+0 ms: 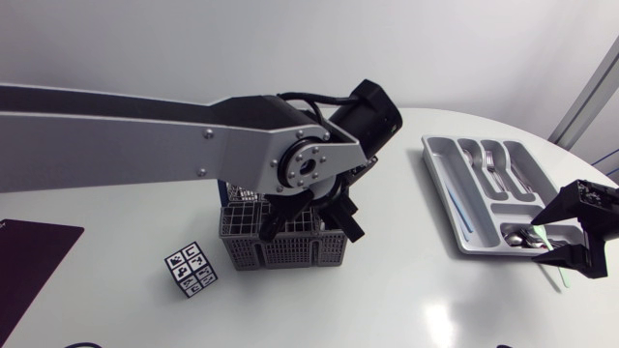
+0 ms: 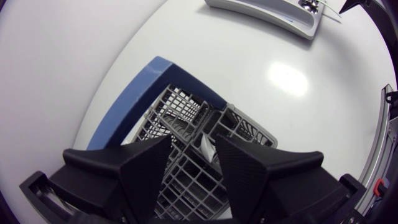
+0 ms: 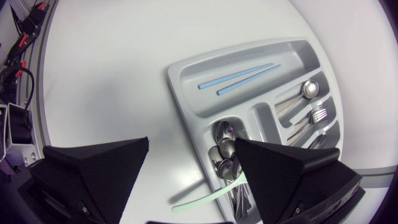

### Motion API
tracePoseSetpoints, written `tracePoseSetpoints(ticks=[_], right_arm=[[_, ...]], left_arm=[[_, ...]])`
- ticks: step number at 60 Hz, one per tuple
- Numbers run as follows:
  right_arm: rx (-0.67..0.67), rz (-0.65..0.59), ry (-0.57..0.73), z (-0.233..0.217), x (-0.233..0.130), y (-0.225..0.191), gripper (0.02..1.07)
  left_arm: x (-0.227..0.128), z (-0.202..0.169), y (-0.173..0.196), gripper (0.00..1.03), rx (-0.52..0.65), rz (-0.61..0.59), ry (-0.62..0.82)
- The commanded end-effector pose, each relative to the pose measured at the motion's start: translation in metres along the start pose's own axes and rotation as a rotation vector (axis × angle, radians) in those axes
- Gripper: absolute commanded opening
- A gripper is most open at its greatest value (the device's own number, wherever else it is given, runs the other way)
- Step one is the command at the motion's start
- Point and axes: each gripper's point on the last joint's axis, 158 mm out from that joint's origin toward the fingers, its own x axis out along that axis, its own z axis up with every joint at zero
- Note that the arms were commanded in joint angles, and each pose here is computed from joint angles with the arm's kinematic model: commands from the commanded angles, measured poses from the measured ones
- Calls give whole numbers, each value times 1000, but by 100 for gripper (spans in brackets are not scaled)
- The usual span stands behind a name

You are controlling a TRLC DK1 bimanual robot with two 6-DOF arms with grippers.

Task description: Transfer all utensils from the basket to the drawer tray.

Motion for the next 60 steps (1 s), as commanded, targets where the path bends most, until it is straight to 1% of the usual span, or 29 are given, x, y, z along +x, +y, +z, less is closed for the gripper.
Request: tracePoseSetpoints(ticks=[1, 4, 10, 15, 19, 21, 26, 32, 35, 38, 41, 46, 52, 56, 58, 60], right_arm=[[51, 19, 6, -6, 7, 0, 102], [82, 18, 15, -11, 6, 0, 102], [228, 4, 40, -23, 9, -6, 102], [315, 3, 40, -29, 10, -7, 102], [434, -10, 42, -33, 11, -12, 101], [520, -8, 43, -35, 12, -15, 97], [651, -8, 65, -41, 14, -15, 89], [772, -28, 69, -43, 13, -19, 89], [856, -36, 82, -45, 13, -19, 88], [903, -39, 82, -45, 13, -18, 89], [987, -47, 80, -45, 13, -20, 88], [1054, -58, 85, -48, 12, -21, 88], [1202, -99, 98, -60, 15, -28, 88], [1249, -113, 120, -67, 17, -29, 88], [1331, -143, 127, -75, 15, -32, 88], [1370, -167, 123, -79, 14, -35, 88]], left_arm=[[1, 0, -3, 51, -14, -4, 9], [1, -3, -3, 51, -11, -5, 14], [0, -4, -3, 51, -8, -5, 14], [0, -3, -3, 51, -9, -5, 12], [0, -5, -4, 51, -6, -6, 16], [1, -7, -5, 51, -4, -7, 20], [2, -9, -7, 51, -2, -8, 23], [2, -9, -6, 51, -2, -8, 24], [1, -9, -6, 51, -2, -8, 23], [1, -9, -7, 51, -1, -9, 23], [1, -9, -7, 51, 1, -9, 23], [1, -9, -7, 51, 1, -9, 24], [1, -9, -8, 51, 2, -10, 23], [1, -10, -8, 51, 3, -10, 25], [0, -10, -8, 51, 2, -10, 23], [0, -10, -8, 51, 2, -10, 23]])
